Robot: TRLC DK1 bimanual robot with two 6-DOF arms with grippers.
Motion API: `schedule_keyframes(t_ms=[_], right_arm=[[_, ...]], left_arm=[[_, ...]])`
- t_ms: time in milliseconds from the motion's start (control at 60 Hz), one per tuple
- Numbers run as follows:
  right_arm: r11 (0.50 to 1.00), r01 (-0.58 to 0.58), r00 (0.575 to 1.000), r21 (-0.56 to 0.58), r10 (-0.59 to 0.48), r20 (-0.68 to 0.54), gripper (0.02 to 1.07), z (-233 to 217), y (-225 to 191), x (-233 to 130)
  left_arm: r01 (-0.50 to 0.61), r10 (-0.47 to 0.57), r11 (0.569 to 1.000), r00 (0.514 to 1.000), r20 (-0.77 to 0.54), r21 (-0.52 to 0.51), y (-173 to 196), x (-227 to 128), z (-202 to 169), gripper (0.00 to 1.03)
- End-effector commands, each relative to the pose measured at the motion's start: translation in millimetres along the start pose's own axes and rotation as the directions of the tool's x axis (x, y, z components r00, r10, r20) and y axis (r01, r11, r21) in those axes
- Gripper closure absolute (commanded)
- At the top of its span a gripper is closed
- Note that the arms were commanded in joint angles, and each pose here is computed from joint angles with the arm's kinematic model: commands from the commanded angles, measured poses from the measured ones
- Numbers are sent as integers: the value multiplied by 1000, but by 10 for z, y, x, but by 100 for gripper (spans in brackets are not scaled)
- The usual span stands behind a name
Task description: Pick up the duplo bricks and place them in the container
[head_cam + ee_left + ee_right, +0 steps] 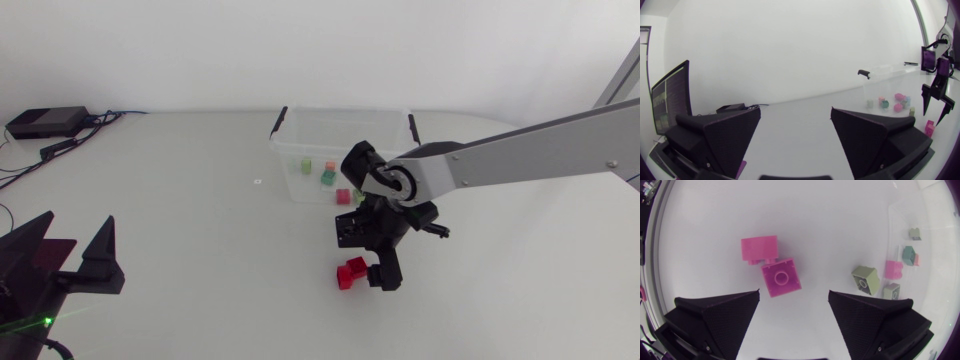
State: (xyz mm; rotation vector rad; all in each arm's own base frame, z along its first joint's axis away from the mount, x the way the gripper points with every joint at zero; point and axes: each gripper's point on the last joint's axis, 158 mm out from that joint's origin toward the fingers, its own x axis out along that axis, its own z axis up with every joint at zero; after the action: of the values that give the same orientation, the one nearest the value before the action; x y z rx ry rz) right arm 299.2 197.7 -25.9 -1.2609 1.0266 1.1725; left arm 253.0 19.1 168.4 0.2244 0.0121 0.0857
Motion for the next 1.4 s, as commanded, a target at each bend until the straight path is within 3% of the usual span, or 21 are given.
schedule_keyframes(t_ms=[0, 200, 267, 367, 467, 667, 867, 1050, 1133, 1250, 1383], right_arm=[[998, -24, 999, -62, 22, -24, 7, 45, 25, 74], [995, -36, 999, -93, 33, -37, 10, 106, 57, 120], [994, -42, 998, -100, 38, -40, 24, 96, 74, 130], [993, -44, 999, -113, 40, -37, 62, 93, 98, 113], [993, -41, 999, -112, 38, -29, 81, 94, 115, 62], [997, -7, 1000, -75, 6, -8, 81, 45, 93, -248], [994, 110, 990, 2, -110, 88, 81, 73, -150, -973], [964, 210, 948, 164, -242, 207, 81, 148, -607, -1561], [930, 257, 913, 264, -323, 251, 81, 166, -881, -1762], [835, 324, 823, 444, -481, 304, 81, 155, -1378, -2048], [740, 326, 751, 588, -580, 314, 81, 119, -1796, -2095]], left_arm=[[23, -23, 999, 1000, -11, -27, -71, 1, -74, 5], [27, -28, 999, 999, -32, -28, -81, -2, -119, 5], [30, -31, 999, 999, -31, -26, -88, -2, -118, 5], [29, -30, 999, 999, -31, -25, -85, -2, -118, 5], [29, -30, 999, 999, -31, -23, -85, -2, -118, 5], [28, -29, 999, 999, -33, -20, -82, -2, -123, 5], [29, -30, 999, 999, -33, -20, -85, -2, -122, 5], [28, -29, 999, 999, -33, -20, -82, -2, -123, 5], [28, -28, 999, 999, -32, -20, -81, -2, -119, 5], [28, -28, 999, 999, -32, -20, -81, -3, -115, 5], [28, -28, 999, 999, -32, -20, -81, -3, -115, 5]])
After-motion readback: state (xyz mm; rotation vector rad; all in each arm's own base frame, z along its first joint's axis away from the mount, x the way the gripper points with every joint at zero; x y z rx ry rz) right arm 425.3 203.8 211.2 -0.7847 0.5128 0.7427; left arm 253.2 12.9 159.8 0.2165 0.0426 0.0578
